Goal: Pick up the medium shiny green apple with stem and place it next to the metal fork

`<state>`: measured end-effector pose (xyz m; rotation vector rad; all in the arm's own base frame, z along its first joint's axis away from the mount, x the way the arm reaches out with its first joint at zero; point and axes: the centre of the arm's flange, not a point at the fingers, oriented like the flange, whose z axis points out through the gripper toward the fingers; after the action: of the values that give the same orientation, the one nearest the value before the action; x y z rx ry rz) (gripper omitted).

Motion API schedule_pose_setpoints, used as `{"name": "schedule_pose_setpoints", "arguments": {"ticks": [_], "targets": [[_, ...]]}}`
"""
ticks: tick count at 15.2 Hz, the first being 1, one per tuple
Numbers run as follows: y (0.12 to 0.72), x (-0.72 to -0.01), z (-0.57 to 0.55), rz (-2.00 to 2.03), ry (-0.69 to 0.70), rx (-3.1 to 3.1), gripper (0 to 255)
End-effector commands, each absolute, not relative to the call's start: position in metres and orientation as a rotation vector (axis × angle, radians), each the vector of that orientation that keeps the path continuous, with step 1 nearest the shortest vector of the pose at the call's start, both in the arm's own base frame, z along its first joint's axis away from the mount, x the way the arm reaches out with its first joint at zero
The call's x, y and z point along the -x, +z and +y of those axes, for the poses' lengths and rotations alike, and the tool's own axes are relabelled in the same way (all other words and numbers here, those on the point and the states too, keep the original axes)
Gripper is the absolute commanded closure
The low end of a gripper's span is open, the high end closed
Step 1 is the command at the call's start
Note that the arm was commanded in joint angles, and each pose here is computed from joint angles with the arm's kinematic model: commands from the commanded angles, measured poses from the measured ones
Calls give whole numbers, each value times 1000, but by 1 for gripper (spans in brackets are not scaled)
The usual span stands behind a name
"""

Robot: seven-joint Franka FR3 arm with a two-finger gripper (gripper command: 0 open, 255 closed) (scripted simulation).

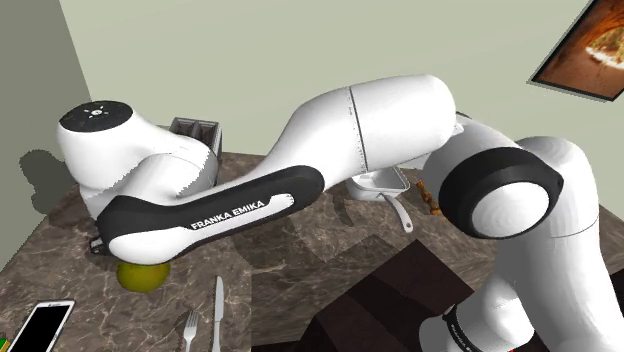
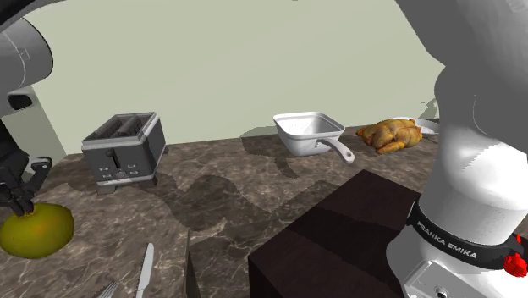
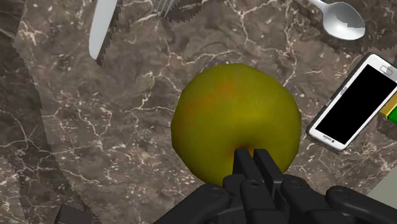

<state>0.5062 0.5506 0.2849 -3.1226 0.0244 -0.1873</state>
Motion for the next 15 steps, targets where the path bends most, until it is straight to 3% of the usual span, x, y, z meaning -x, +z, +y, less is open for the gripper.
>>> {"name": "schedule_pose_setpoints", "arguments": {"ticks": [1,7,15], "targets": [[283,-499,576,27,-188,3123,255],[273,-484,650,27,-188,3123,255],[231,-484,650,27,-188,3123,255]]}}
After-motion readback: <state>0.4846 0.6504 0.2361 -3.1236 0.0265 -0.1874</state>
